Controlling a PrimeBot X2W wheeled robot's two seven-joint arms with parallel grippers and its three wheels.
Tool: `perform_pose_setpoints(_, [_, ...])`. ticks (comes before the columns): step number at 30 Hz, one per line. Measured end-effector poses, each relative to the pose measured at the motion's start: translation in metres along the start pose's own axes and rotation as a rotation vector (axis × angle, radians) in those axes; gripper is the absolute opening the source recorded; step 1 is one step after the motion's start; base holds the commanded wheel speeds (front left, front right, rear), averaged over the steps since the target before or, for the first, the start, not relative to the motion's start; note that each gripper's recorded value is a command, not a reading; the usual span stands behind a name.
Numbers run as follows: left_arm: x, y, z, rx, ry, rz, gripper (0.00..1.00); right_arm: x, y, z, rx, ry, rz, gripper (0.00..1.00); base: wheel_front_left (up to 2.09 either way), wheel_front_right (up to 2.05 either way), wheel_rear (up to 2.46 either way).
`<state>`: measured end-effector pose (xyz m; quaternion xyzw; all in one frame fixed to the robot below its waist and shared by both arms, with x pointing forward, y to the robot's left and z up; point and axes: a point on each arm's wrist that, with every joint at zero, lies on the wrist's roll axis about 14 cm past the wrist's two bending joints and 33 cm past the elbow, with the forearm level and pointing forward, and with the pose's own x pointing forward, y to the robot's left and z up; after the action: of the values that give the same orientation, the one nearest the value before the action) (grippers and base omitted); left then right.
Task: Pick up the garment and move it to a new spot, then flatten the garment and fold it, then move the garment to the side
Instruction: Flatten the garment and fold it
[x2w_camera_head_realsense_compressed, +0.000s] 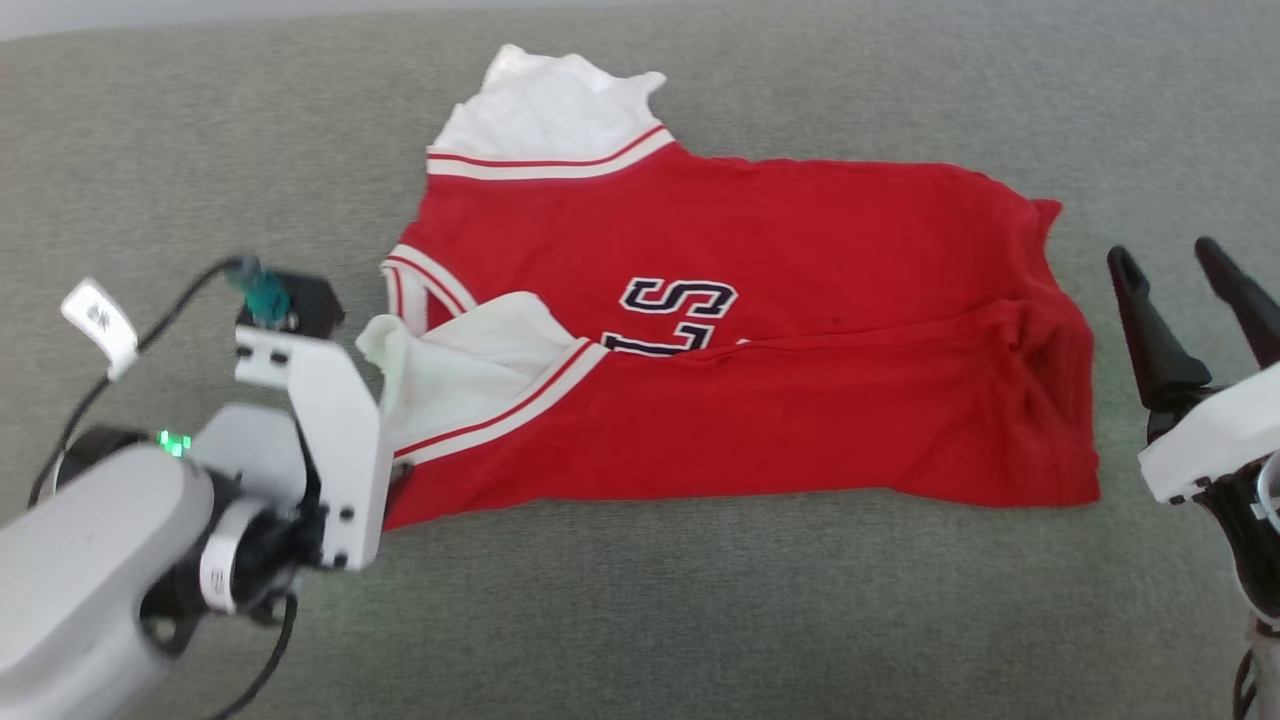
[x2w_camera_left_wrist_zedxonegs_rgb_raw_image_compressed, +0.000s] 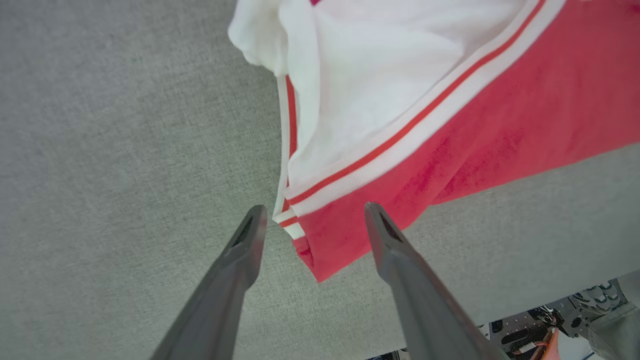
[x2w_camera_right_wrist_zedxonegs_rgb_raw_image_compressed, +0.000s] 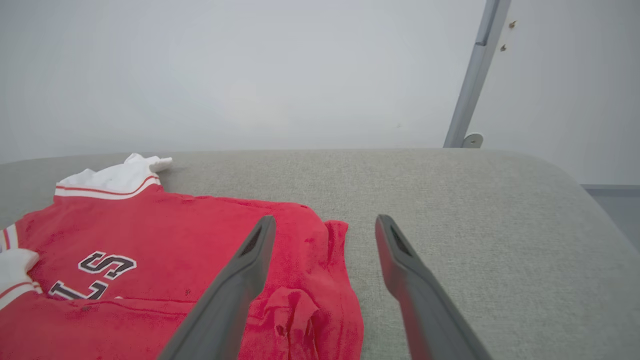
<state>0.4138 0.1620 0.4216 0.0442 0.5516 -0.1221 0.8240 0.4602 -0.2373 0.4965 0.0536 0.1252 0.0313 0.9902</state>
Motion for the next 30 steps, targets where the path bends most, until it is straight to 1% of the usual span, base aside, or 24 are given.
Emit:
perform_pose_setpoints(3, [0.006,-0.002,-0.012,-0.006,0.026,0.002,1.0,-0.008,-0.003,0.013,-0.016,-0.087,-0.026,1.0,0.0,0.0,0.0])
perform_pose_setpoints(7, [0.017,-0.004,-0.016,-0.035,0.038,0.006,1.0,-0.019,-0.015,0.025,-0.021,-0.177,-0.08,1.0,0.0,0.0,0.0])
perform_pose_setpoints(9, [0.023,-0.003,-0.017,-0.046,0.042,0.006,1.0,-0.025,-0.02,0.025,-0.016,-0.196,-0.107,1.0,0.0,0.0,0.0])
perform_pose_setpoints(11, [0.029,-0.005,-0.018,-0.082,0.052,-0.007,1.0,-0.031,-0.025,0.022,-0.005,-0.2,-0.132,1.0,0.0,0.0,0.0])
perform_pose_setpoints(15, [0.042,0.002,-0.022,-0.119,0.07,0.016,1.0,-0.038,-0.026,-0.003,0.016,-0.105,-0.143,1.0,0.0,0.0,0.0])
perform_pose_setpoints(18, [0.049,0.001,-0.027,-0.161,0.097,0.003,1.0,-0.042,-0.023,-0.026,0.057,-0.007,-0.13,1.0,0.0,0.0,0.0])
perform_pose_setpoints(19, [0.049,0.0,-0.028,-0.173,0.108,-0.008,0.22,-0.043,-0.021,-0.036,0.073,0.037,-0.124,1.0,0.0,0.0,0.0])
perform_pose_setpoints(20, [0.05,0.001,-0.028,-0.178,0.108,-0.007,0.0,-0.045,-0.02,-0.045,0.085,0.081,-0.121,1.0,0.0,0.0,0.0])
perform_pose_setpoints(27, [0.047,-0.001,-0.034,-0.195,0.109,-0.021,0.0,-0.051,-0.005,-0.094,0.141,0.359,-0.06,1.0,0.0,0.0,0.0])
perform_pose_setpoints(30, [0.046,-0.004,-0.036,-0.189,0.102,-0.035,0.0,-0.052,-0.004,-0.111,0.133,0.473,-0.049,1.0,0.0,0.0,0.0])
